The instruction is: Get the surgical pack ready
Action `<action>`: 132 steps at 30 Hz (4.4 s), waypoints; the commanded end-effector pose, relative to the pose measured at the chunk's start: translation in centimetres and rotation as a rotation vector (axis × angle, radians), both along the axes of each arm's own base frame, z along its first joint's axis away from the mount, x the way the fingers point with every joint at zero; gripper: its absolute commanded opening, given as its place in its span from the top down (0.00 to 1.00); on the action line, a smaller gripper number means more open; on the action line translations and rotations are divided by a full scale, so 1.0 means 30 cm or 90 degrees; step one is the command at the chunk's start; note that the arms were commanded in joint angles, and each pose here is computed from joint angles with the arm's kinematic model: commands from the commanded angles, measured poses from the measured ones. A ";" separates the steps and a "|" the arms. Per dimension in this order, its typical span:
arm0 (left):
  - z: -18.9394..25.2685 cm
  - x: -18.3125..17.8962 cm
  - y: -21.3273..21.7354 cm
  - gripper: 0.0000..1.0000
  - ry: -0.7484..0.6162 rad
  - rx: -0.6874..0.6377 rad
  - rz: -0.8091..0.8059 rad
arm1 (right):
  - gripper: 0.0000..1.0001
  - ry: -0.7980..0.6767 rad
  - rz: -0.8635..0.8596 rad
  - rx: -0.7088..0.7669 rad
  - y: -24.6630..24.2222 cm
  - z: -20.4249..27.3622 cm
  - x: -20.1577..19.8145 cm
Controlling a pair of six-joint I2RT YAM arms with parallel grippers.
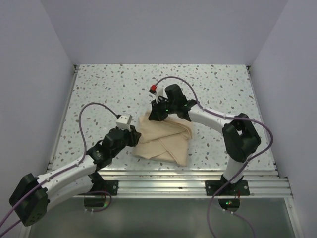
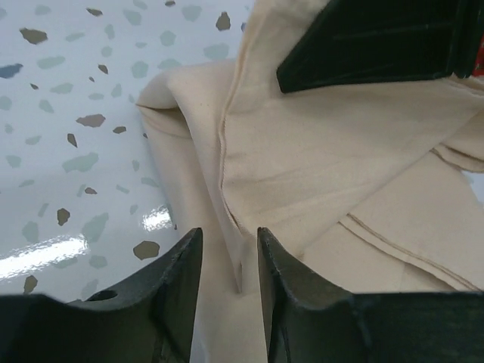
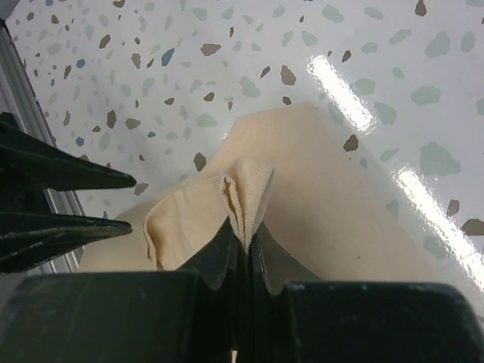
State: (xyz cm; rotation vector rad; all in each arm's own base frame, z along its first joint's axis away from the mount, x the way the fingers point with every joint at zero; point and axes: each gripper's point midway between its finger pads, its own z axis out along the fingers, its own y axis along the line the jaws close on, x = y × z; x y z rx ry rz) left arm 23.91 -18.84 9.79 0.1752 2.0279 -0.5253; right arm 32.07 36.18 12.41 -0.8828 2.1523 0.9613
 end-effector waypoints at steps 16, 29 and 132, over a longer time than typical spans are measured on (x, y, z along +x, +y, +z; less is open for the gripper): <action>-0.025 -0.328 -0.182 0.64 0.162 -0.232 -0.163 | 1.00 -0.059 -0.091 0.087 -0.031 0.186 -0.017; -0.090 -0.364 -0.135 0.41 0.215 -0.143 0.023 | 1.00 -0.064 -0.103 0.091 -0.018 0.194 -0.004; -0.213 0.151 -0.394 1.00 -0.198 0.515 -0.525 | 1.00 -0.002 -0.228 0.173 -0.210 0.481 -0.197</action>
